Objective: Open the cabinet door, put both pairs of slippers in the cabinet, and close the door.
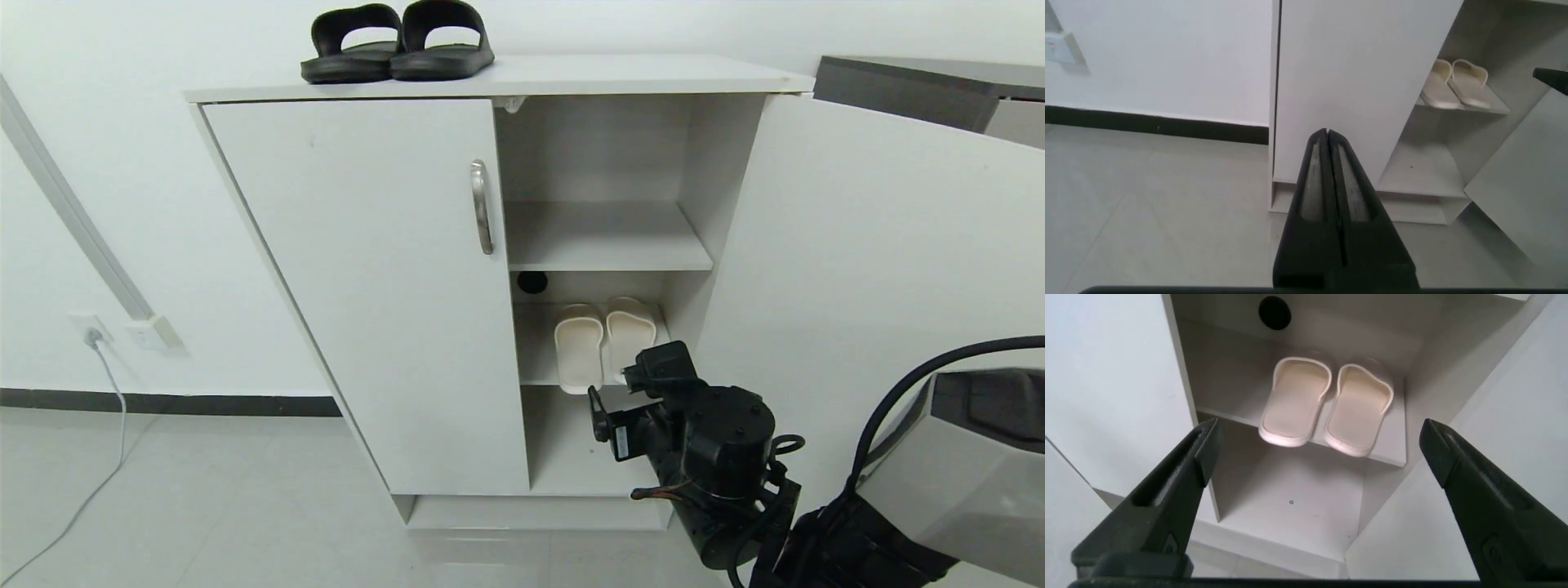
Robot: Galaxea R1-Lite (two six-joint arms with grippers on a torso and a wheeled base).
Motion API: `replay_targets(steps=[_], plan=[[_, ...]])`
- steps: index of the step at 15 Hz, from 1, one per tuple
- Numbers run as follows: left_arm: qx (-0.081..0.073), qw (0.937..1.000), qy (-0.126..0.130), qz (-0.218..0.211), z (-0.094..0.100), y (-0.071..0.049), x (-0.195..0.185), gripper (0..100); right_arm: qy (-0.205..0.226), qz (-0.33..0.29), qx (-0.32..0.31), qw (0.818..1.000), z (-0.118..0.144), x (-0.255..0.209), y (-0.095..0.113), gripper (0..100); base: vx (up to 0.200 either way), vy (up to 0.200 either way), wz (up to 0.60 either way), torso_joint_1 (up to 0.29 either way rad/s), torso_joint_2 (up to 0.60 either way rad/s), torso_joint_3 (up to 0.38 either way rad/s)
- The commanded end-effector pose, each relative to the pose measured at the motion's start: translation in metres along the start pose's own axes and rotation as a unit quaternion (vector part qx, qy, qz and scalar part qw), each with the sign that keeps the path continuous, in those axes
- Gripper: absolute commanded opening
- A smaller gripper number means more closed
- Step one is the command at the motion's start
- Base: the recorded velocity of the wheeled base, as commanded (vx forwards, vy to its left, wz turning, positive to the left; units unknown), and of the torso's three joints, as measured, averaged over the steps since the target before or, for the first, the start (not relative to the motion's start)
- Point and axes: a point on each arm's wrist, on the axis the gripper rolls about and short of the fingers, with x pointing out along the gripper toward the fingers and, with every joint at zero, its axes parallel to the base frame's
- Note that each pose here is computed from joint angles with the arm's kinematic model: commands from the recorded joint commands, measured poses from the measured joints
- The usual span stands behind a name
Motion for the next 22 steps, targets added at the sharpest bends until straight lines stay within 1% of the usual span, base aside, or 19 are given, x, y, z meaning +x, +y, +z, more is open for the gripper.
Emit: replay_targets(steps=[1,4,16,22], plan=[[0.0,1.0,0.001,0.0,0.0,0.0,0.0001,0,0.001,0.0,0.0,1.0,-0.0007,0.0005,0.0003,100,0.0,0.0,0.0,0.002,0.0,0.188],[0.001,1.0,0.001,0.001,-0.0003,0.0001,0.0002,0,0.0,0.0,0.0,1.0,-0.0004,0.0002,0.0001,100,0.0,0.0,0.0,-0.005,0.0,0.176],[0.0,1.0,0.0,0.002,-0.0003,0.0001,0.0001,0,0.005,0.0,-0.003,1.0,-0.0046,0.0004,0.0006,100,0.0,0.0,0.0,0.0,0.0,0.0],[0.0,1.0,0.0,0.002,-0.0003,0.0001,0.0001,0,0.006,0.0,-0.003,1.0,-0.0046,0.0004,0.0005,100,0.0,0.2,0.0,0.004,0.0,0.004]])
